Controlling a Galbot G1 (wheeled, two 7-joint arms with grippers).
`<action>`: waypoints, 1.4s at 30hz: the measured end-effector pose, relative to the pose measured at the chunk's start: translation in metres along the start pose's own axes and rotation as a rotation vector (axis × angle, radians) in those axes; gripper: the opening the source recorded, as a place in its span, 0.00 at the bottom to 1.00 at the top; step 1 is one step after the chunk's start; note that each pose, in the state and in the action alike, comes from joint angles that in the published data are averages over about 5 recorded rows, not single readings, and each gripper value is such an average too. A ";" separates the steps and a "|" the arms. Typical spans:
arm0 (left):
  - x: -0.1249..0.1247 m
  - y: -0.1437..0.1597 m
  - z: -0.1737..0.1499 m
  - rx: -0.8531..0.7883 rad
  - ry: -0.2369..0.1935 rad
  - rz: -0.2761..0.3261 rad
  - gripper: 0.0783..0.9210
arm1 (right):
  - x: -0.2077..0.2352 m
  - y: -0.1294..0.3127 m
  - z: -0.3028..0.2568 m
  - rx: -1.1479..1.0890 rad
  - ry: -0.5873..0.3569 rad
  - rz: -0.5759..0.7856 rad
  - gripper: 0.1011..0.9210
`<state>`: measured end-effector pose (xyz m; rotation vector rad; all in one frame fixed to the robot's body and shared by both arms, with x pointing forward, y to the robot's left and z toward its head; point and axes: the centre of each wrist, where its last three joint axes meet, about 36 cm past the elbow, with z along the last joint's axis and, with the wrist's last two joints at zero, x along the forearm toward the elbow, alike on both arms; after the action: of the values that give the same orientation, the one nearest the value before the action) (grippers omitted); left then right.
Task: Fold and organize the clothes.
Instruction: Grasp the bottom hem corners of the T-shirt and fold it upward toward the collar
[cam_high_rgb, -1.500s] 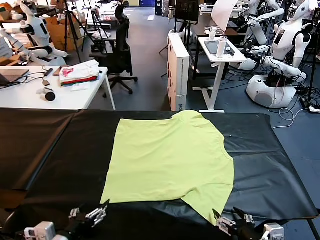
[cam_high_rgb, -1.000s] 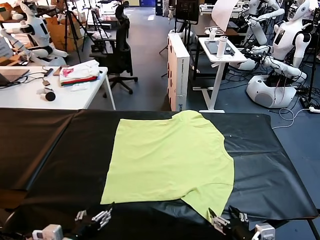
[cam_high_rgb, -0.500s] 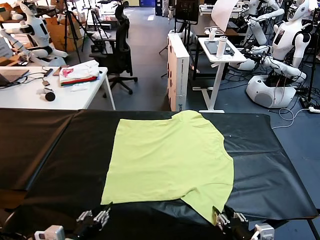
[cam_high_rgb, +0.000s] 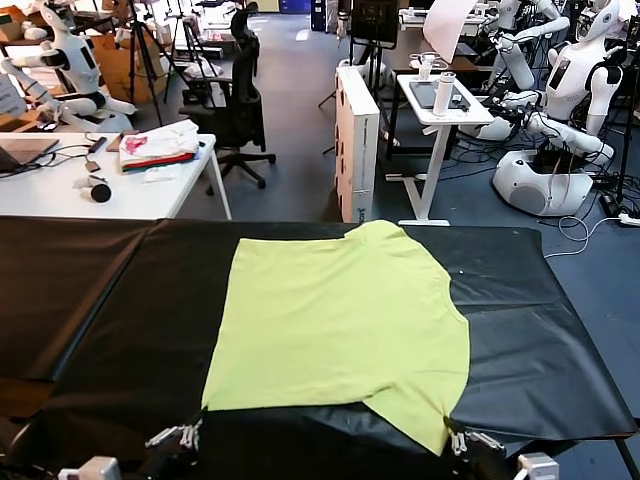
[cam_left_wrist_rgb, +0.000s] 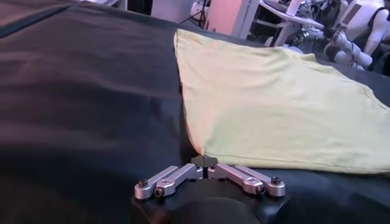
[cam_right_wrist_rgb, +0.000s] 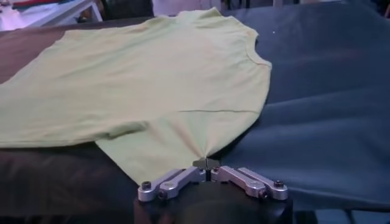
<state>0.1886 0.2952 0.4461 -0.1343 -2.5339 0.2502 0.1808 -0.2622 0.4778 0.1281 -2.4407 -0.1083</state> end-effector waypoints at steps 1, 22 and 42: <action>0.002 0.001 -0.001 -0.003 -0.002 -0.004 0.08 | 0.000 0.000 0.000 0.000 -0.001 0.001 0.05; -0.023 0.013 -0.010 0.053 -0.223 0.023 0.08 | -0.046 -0.015 -0.046 -0.019 -0.232 -0.079 0.05; -0.109 0.020 -0.036 0.068 -0.326 0.051 0.08 | -0.173 -0.036 -0.087 -0.065 -0.323 -0.077 0.05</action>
<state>0.2998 0.3041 0.4113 -0.1418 -2.8434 0.4066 0.3713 -0.2812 0.4306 0.1885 -2.7512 -0.2602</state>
